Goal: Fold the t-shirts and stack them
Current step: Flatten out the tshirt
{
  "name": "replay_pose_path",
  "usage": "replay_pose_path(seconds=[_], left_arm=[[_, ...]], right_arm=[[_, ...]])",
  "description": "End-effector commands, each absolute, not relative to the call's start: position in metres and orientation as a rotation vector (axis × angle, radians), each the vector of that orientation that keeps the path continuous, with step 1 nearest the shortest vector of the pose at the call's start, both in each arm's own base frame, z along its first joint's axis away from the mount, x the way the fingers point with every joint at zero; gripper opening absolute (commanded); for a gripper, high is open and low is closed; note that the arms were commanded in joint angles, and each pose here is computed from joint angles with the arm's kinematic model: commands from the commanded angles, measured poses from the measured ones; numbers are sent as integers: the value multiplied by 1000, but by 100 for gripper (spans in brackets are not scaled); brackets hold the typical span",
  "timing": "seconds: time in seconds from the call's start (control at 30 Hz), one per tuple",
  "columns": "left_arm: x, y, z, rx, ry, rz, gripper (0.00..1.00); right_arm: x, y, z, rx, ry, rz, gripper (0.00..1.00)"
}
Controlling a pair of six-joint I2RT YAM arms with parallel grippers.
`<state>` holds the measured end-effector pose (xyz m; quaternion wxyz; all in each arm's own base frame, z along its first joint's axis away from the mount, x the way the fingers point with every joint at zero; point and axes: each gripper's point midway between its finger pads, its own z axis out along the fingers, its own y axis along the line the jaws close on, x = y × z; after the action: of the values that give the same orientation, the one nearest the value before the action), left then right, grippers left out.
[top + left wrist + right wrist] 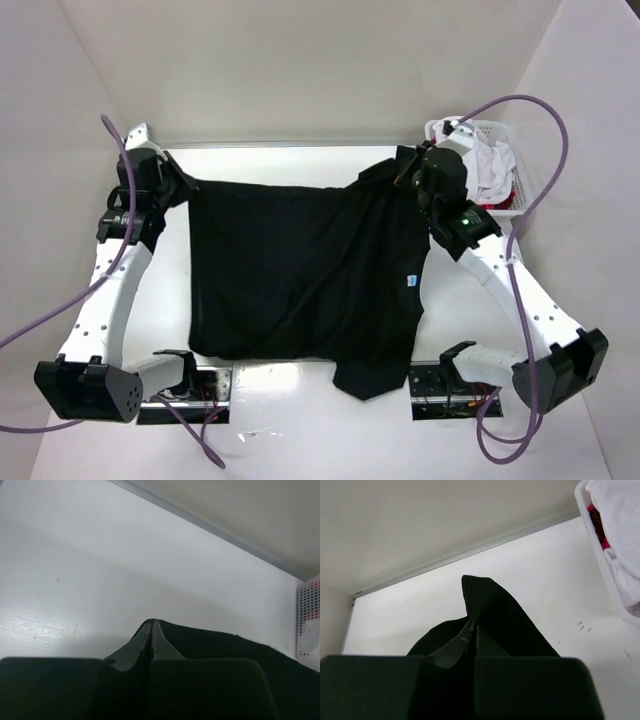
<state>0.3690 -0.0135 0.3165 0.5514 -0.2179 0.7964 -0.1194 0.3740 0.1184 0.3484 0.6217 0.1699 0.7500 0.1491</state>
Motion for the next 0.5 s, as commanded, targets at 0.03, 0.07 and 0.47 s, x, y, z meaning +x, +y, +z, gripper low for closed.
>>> replay_pose_path(seconds=[0.03,0.07,0.47], left_arm=[[384,-15,326,-497,1792,-317,0],[389,-16,316,-509,1808,-320,0],[459,-15,203,-593,2023,-270,0]], right_arm=[[396,124,344,421,1649,346,0],[399,126,337,429,1657,348,0],[467,150,235,458,1817,272,0]])
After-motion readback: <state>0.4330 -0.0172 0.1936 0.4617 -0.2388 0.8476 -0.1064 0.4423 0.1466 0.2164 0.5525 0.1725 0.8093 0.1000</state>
